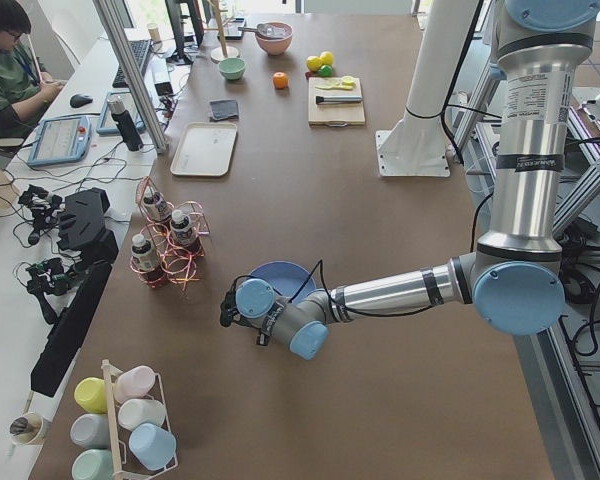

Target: Pick orange to plate

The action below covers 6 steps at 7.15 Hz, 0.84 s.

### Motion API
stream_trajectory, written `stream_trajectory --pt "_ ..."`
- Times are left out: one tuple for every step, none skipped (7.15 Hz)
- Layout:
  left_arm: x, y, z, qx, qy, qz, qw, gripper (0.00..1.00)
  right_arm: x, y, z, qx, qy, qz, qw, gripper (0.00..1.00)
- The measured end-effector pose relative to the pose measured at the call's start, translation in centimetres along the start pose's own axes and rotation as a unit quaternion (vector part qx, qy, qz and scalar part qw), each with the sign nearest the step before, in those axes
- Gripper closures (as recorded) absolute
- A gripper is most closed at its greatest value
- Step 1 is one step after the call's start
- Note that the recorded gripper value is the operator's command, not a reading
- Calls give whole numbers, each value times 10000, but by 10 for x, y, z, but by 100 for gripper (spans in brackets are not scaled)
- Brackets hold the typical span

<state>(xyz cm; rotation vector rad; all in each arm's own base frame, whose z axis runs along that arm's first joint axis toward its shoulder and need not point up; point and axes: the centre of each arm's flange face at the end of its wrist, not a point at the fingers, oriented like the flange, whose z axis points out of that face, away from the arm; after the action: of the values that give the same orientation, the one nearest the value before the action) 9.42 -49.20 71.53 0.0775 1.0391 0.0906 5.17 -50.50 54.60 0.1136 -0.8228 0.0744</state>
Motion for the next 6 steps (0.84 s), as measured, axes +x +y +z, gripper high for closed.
stream_trajectory --pt "12 -7 -14 24 244 -78 9997 100 -4 0 -4 40 -11 -45 10000 0" --pt "32 -15 -30 75 453 -166 9988 100 -10 -2 -7 67 -26 -86 9999 0" --pt "62 -23 -46 170 596 -327 9975 100 -17 -4 -6 64 -37 -125 9999 0" --pt "103 -27 -56 218 713 -512 9959 100 -31 -9 -1 26 -55 -167 9998 0" --pt "151 -26 -54 218 759 -634 9949 100 -53 -15 5 -20 -87 -165 9998 0" --pt "201 -22 -45 236 753 -752 9940 100 -79 -21 11 -69 -127 -96 9998 0"
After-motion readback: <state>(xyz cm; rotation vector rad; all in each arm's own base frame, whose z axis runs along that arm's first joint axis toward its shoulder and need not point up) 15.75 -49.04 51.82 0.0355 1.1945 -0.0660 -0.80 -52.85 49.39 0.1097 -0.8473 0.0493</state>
